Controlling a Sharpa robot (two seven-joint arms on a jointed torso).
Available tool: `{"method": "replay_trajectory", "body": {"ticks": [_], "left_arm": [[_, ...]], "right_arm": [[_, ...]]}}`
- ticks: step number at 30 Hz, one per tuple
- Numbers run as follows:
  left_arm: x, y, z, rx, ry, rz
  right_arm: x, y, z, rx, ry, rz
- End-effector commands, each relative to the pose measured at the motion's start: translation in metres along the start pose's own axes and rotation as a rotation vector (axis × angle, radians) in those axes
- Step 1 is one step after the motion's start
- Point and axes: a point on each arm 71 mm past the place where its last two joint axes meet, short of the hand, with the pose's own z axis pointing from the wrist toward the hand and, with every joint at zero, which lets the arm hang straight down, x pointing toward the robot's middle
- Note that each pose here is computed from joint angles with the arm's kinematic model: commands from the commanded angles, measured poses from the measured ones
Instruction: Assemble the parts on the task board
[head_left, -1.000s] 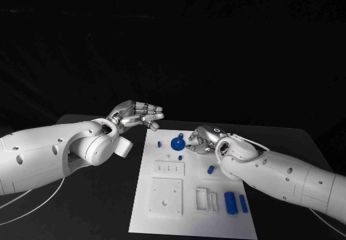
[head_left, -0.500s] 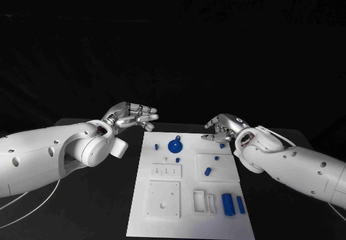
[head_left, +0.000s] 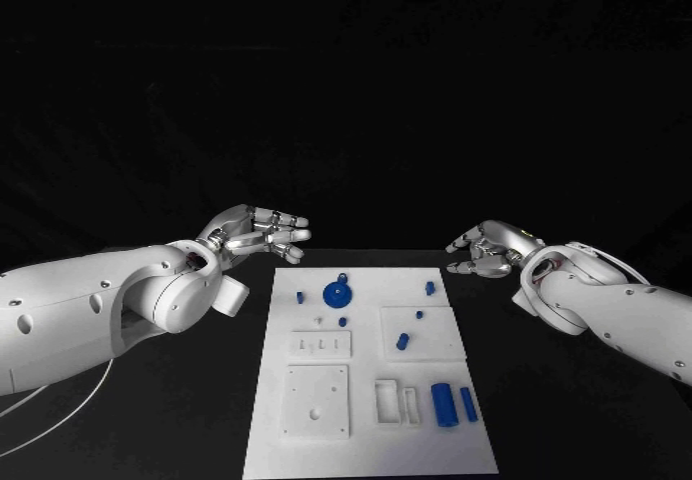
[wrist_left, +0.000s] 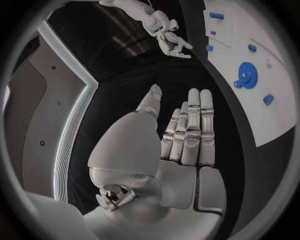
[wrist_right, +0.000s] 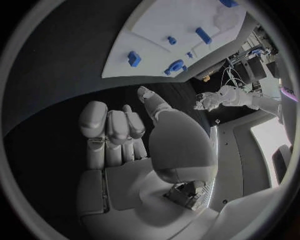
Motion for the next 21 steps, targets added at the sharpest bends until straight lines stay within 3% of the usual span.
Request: {"method": "replay_trajectory", "body": {"ticks": [1, 12, 21], "left_arm": [[0.0038, -0.0006, 0.0010, 0.010, 0.041, -0.015], [0.0050, 0.0022, 0.0017, 0.013, 0.055, -0.008], [0.0035, 0.0045, 0.0011, 0.005, 0.052, -0.002]], "right_arm": [[0.006, -0.004, 0.000, -0.039, 0.078, 0.039], [0.025, -0.016, 0.006, -0.011, 0.094, 0.053], [0.045, -0.025, 0.004, 0.016, 0.157, 0.059]]}}
